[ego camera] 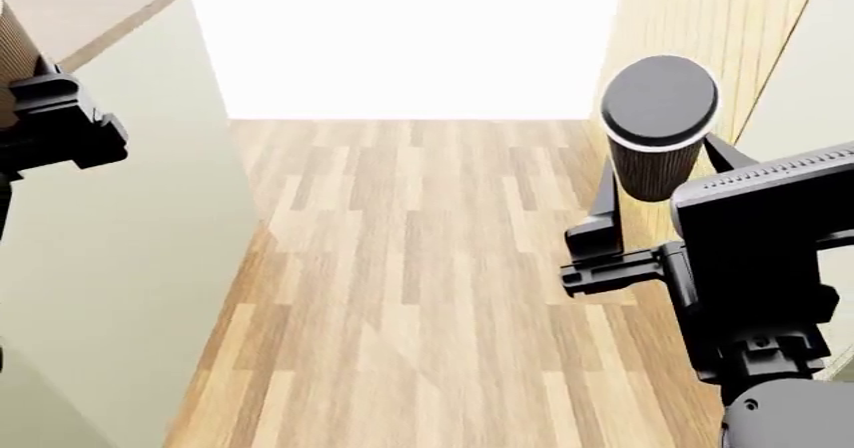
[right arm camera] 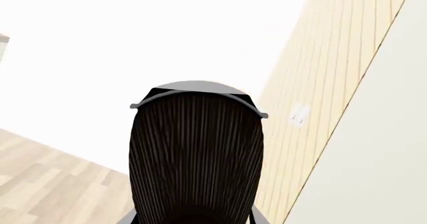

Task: Move the drinks to the dining counter.

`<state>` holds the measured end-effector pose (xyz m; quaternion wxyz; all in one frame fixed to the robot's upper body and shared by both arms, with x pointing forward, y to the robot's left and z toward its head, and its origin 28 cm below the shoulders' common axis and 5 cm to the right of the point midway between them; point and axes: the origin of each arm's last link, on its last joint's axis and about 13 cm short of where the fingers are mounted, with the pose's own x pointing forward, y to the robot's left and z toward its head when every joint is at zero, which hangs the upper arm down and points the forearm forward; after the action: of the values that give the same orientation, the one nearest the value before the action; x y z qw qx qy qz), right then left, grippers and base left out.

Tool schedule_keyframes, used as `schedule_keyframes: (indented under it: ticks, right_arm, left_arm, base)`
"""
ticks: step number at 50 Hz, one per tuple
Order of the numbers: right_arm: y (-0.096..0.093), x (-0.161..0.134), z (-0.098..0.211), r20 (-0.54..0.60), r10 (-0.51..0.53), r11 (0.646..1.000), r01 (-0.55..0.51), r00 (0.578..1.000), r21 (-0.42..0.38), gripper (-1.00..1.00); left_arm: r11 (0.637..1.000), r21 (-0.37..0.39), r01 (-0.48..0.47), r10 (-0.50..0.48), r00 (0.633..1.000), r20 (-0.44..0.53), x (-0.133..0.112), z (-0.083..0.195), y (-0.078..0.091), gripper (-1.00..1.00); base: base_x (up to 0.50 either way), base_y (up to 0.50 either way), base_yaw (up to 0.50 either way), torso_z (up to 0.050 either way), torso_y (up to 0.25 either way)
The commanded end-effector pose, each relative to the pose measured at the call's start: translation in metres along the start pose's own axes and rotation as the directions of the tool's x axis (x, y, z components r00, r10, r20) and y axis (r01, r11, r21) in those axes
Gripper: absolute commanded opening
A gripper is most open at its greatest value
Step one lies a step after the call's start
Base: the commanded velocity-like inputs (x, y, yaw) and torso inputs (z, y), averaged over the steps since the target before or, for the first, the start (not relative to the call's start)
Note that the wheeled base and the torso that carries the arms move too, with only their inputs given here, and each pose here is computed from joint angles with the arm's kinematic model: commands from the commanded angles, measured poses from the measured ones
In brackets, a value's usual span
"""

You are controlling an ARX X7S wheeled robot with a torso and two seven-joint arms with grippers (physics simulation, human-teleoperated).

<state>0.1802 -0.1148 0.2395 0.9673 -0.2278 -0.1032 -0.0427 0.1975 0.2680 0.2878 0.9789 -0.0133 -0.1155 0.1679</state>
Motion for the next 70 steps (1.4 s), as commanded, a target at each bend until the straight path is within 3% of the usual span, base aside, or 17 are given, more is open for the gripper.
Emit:
schedule_keyframes:
  ticks: [1, 13, 70]
  right_arm:
    - [0.0004, 0.0036, -0.0002, 0.012, -0.023, 0.999, 0.024, 1.000, -0.036, -1.00]
    - [0.0025, 0.0060, -0.0061, -0.011, -0.067, 0.993, 0.066, 0.998, -0.099, -1.00]
    - [0.0002, 0.0020, -0.0080, -0.016, -0.059, 0.994, 0.057, 0.998, -0.090, -1.00]
  left_arm:
    - [1.000, -0.007, 0.003, -0.003, 1.000, 0.001, 0.0008, 0.0002, -0.0012, -1.00]
    - [1.000, -0.002, 0.003, -0.003, 1.000, -0.010, 0.0017, -0.0042, -0.0014, -1.00]
    - [1.000, 0.002, 0.015, -0.015, 1.000, -0.005, 0.0029, -0.0026, -0.0050, -1.00]
  base:
    - [0.16, 0.50, 0.00, 0.000, 0.000]
    - [0.17, 0.50, 0.00, 0.001, 0.001]
    - [0.16, 0.50, 0.00, 0.000, 0.001]
